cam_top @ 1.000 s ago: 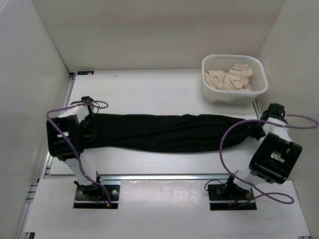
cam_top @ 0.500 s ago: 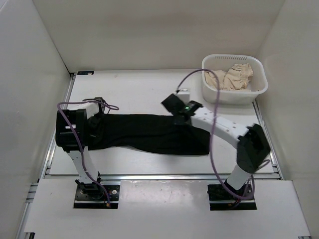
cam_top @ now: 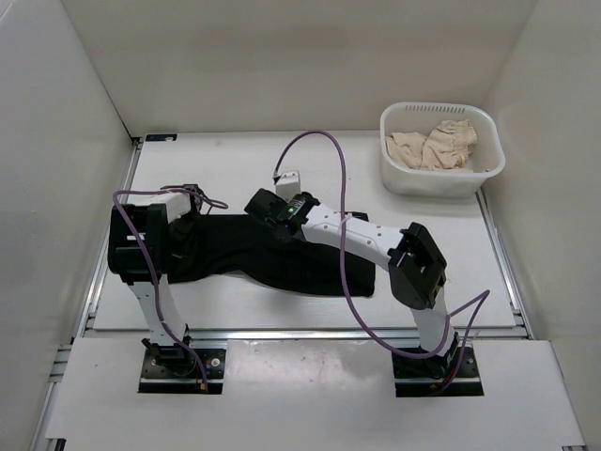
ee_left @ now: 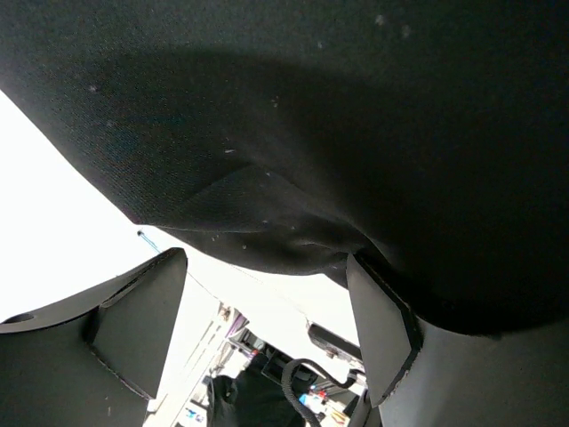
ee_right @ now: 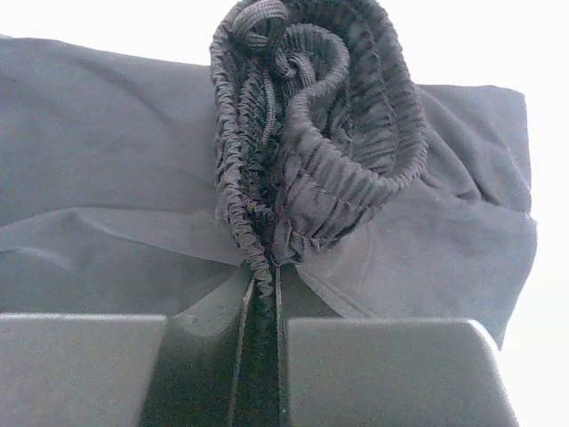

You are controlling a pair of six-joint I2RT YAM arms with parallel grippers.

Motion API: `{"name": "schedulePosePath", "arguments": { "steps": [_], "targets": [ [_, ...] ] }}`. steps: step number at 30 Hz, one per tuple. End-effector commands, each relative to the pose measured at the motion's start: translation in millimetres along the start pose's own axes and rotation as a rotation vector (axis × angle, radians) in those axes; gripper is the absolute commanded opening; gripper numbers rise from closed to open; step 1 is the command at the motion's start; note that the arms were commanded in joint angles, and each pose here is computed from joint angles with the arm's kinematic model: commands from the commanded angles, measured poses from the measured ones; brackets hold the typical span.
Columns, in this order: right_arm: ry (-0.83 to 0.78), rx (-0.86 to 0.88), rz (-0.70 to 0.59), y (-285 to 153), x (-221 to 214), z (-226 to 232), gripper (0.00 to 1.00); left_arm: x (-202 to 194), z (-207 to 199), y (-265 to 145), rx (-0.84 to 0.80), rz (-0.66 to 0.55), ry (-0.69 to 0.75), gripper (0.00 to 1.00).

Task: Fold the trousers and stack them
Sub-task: Fold the trousers

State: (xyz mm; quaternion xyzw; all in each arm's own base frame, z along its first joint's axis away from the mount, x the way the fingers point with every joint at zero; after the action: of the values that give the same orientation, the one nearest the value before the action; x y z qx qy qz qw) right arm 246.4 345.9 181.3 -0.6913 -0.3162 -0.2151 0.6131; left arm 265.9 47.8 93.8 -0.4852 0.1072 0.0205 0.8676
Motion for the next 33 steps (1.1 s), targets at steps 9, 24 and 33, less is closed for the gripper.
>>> {"name": "schedulePosePath", "arguments": {
  "steps": [9, 24, 33],
  "targets": [
    [-0.138, 0.196, -0.003, -13.4, -5.1, 32.5, 0.09, 12.7, -22.6, 13.8, -0.094, -0.039, -0.052, 0.85],
    [-0.497, 0.695, -0.121, -132.4, 20.9, 38.6, 0.94, 13.7, 20.1, 8.1, -0.071, -0.063, -0.191, 0.86],
    [0.184, 0.394, 0.377, -6.3, -34.9, -124.2, 0.99, 2.7, 22.3, 3.5, -0.090, -0.068, -0.203, 0.87]
  ]
}}
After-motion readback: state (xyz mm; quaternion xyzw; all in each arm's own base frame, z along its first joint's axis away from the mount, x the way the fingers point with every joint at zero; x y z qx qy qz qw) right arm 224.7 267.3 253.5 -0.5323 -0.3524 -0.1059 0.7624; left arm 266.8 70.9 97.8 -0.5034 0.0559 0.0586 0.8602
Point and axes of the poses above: each gripper's point midway between its finger pads, its own y axis out along the fingers, its own z axis along the line the jaws close on, x = y × z, the point moved 8 cm from there along -y, back along the fingers, and after that the axes turned 1 degree about y, right-handed, at the moved point
